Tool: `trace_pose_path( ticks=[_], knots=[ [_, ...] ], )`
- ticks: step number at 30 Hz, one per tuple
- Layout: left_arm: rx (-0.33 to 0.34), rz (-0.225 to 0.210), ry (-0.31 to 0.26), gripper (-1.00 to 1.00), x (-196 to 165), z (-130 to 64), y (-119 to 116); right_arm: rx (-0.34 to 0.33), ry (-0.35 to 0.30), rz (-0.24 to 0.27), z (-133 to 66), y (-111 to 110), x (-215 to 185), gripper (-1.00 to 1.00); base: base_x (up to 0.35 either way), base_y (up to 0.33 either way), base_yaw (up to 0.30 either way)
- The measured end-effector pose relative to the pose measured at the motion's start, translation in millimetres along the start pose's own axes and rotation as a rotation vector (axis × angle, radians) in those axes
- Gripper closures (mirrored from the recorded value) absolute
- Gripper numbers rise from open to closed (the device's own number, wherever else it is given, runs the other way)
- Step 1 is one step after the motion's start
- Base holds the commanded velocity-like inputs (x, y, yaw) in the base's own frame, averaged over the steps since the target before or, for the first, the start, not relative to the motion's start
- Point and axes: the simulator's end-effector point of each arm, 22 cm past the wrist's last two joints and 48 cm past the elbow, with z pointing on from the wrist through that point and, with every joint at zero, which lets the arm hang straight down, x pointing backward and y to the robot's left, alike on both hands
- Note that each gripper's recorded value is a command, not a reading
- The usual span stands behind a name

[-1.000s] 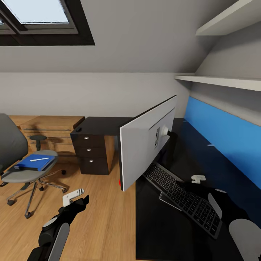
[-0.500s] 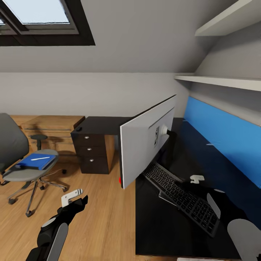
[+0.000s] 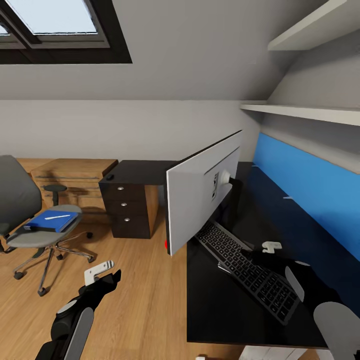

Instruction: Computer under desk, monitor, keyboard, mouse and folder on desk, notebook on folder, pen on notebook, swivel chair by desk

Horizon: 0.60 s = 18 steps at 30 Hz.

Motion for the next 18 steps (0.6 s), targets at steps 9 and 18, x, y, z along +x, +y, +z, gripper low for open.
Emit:
trace_pose_path(
  ticks=[9,18],
  knots=[
    [-0.003,0.000,-0.001,-1.00,-0.5,0.3,1.1,0.002,-0.001,-0.001,-0.5,-1.8,-0.8,-1.00,-0.175,0.000,0.000],
    [-0.006,-0.004,-0.002,-1.00,-1.1,0.3,2.8,0.004,-0.001,-0.001,-1.1,-3.4,-1.2,-1.00,-0.152,0.000,0.000]
  ],
)
